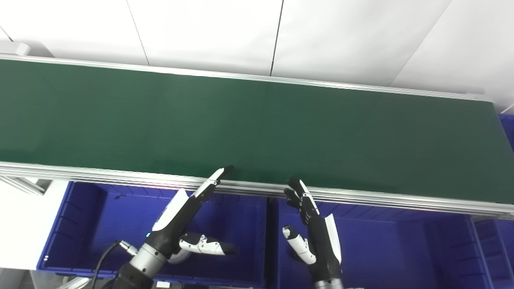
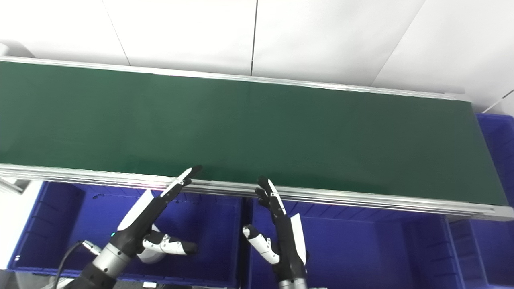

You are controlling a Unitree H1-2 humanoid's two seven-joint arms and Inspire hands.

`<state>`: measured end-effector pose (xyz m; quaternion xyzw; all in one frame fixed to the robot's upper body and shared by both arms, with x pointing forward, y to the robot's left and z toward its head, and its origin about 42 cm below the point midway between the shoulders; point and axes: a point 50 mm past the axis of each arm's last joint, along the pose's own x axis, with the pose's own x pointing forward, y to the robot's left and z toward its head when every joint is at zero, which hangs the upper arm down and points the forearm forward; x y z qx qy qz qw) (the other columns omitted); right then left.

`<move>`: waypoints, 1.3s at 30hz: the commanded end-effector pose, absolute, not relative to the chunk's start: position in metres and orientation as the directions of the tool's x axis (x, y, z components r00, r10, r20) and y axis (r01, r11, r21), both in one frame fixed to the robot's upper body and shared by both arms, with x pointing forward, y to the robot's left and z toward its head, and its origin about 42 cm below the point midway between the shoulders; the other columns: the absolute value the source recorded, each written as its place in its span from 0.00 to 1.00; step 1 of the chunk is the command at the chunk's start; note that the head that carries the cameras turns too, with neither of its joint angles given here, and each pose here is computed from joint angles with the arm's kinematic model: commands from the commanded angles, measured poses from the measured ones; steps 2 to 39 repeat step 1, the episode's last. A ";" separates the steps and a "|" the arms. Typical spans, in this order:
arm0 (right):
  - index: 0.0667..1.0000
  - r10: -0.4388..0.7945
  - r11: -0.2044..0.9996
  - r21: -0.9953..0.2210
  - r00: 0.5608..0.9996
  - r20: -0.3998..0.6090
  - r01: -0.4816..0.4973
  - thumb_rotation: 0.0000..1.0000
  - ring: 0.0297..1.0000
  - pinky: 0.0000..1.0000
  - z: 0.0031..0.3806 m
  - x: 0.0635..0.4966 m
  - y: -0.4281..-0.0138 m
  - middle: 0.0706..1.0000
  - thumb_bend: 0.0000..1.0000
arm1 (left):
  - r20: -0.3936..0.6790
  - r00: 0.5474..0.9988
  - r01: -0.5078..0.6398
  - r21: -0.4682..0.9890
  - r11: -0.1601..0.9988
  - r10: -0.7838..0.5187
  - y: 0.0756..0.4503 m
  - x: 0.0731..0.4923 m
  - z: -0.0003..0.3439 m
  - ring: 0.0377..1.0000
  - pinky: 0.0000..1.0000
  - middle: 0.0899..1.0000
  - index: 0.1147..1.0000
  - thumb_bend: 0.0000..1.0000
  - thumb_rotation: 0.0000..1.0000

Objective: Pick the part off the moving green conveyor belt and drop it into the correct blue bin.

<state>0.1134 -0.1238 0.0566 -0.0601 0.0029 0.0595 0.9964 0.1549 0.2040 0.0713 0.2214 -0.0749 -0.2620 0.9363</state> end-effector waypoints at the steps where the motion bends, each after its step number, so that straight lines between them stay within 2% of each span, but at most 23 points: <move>1: 0.92 0.130 0.991 0.013 0.990 0.046 -0.131 0.90 0.88 0.85 0.075 0.127 -0.068 0.91 0.82 | 0.097 0.842 0.436 0.457 0.775 -0.531 0.205 0.159 0.081 1.00 0.96 1.00 0.98 0.80 0.65; 39: 0.92 0.130 0.991 0.013 0.990 0.046 -0.131 0.90 0.88 0.85 0.075 0.127 -0.068 0.91 0.82 | 0.097 0.842 0.436 0.457 0.775 -0.531 0.205 0.159 0.081 1.00 0.96 1.00 0.98 0.80 0.65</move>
